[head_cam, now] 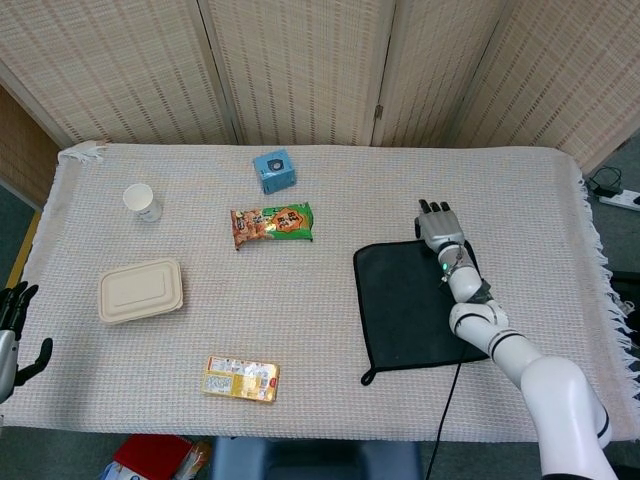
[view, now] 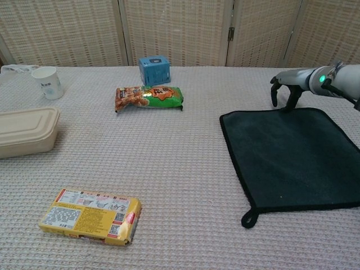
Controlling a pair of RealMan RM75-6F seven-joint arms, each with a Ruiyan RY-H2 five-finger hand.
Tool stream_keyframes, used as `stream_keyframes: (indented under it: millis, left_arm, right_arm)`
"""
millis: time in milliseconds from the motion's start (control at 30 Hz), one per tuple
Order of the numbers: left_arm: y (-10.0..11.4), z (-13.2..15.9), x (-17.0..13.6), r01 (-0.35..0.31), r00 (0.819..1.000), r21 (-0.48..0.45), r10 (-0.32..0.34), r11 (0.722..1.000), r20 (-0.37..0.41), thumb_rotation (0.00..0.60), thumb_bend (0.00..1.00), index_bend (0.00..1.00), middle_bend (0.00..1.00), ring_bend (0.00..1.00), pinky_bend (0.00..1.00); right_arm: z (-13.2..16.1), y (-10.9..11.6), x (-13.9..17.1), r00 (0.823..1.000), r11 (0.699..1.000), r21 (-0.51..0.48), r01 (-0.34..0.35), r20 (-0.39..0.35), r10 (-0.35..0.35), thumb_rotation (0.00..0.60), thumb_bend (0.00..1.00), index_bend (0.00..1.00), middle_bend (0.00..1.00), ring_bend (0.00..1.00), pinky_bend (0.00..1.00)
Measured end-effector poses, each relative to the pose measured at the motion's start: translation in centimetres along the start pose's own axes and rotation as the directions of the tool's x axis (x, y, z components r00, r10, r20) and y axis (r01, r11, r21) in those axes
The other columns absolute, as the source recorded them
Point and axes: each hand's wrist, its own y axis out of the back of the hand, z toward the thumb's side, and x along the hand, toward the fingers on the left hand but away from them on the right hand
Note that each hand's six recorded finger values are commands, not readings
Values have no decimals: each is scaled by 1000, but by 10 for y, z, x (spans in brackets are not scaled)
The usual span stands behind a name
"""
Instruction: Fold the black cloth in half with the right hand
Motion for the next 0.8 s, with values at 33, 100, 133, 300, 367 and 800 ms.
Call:
stream_keyframes:
  millis: [33,100,133,300,367,800]
  left_arm:
    - [0,0,0,0,1000,-1,0,1000,-1,600,502,54,77,0,0]
    - [0,-1,0,-1,1000,0,1,1000,-1,600,503,54,76,0,0]
    - [0,0,0,0,1000,0,0,1000,-1,600,503,54,77,0,0]
    - [0,-1,1,3,1000,0,-3,1000,1,600,503,54,77,0,0]
    - [0,-1,1,1,1000,-1,-1,1000,0,600,502,54,77,0,0]
    - [0,1,0,0,1000,-2,1,1000,16,600,504,42,76,0,0]
  right_arm:
    - [1,-1,-1,1000,1000,2,-4,1,4,600,442,466,20,0,0]
    - [2,-2,-3,1000,1000,5,-11,2,11,600,442,466,17,0,0]
    - [4,-2,-4,1000,1000,7,-15,3,15,600,442,466,17,0,0]
    - [8,-6,-8,1000,999,16,-28,3,28,600,442,466,17,0,0]
    - [10,-7,-9,999,999,21,-34,2,34,600,442,466,17,0,0]
    - [9,-10,-9,999,999,30,-33,-3,33,600,443,609,87,15,0]
